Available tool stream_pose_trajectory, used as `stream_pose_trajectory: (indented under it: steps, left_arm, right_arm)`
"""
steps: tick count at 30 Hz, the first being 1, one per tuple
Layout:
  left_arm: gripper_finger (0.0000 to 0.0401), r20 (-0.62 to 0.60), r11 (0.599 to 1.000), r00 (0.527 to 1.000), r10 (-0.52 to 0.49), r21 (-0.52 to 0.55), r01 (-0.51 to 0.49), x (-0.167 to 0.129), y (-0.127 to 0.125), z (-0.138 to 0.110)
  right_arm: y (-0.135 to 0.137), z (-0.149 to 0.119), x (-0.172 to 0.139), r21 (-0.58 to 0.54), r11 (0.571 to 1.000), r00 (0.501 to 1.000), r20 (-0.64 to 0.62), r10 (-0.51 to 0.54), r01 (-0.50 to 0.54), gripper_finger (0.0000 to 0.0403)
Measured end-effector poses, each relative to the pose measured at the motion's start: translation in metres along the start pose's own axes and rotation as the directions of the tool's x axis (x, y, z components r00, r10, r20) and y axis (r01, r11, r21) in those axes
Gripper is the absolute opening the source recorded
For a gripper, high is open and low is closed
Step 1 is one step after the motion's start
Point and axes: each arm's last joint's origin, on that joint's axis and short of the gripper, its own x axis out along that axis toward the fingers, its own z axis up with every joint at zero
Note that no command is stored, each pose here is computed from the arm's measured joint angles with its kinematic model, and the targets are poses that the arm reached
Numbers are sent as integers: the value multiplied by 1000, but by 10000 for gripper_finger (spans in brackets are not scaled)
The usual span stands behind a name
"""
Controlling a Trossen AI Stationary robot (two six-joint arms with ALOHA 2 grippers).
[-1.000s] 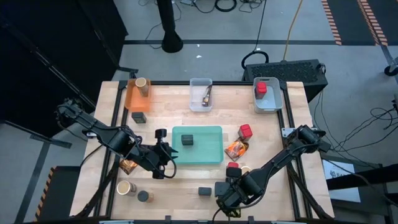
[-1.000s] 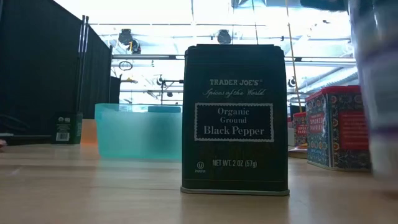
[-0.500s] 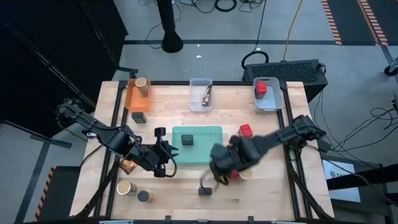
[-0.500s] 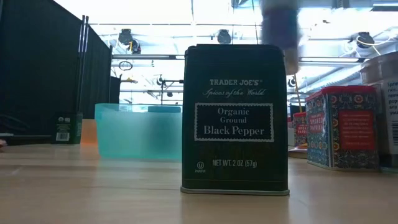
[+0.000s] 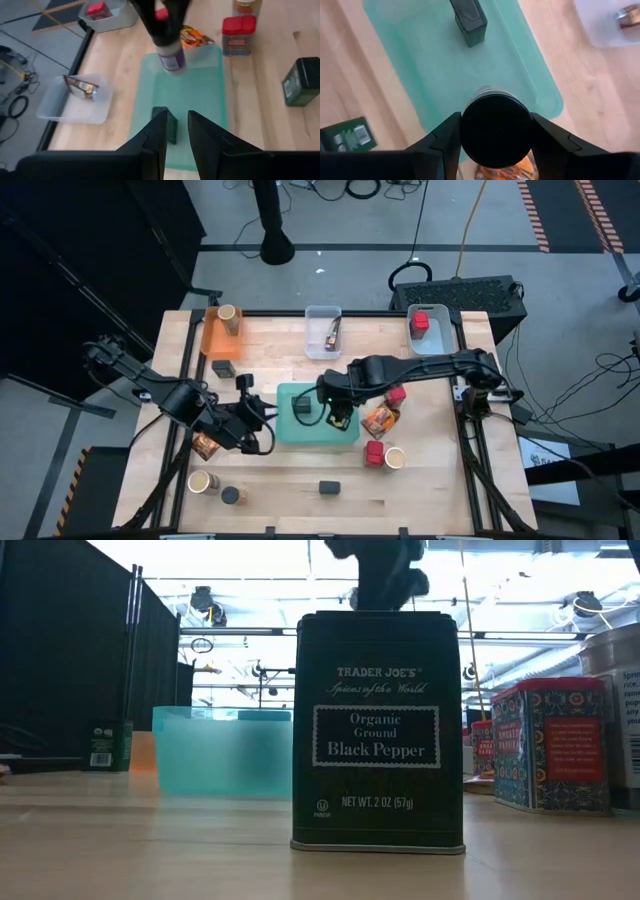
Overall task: Sort spices by type
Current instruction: Put the right black spice bottle into the green bin
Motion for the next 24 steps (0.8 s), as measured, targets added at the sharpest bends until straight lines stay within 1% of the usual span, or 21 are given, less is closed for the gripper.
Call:
stream_pose_trajectory:
  steps: [3,7,9,12,16,24]
  left_arm:
    - [80,19,1000,999,28,-5,-28,-7,4,-1]
    - [80,32,999,999,37,-4,-37,-12,5,-2]
    - [80,33,999,999,44,-2,-43,-12,5,-2]
    - [80,33,999,998,51,-2,-51,-12,5,-2]
    - [80,33,999,998,52,-1,-52,-12,5,-2]
    - [80,24,998,998,62,8,-62,-12,6,-3]
  right_arm:
    - [-2,0,16,12,1000,1000,7,7,-7,172]
    - [-1,-4,34,6,1000,1000,4,24,-24,172]
    - [-2,-8,41,3,1000,1000,-15,12,-12,172]
    - [-4,-12,48,-1,1000,999,-36,-6,6,172]
    - [-6,-15,58,-11,999,999,-22,-31,30,172]
    - [-13,-17,70,-27,999,999,-27,-42,41,172]
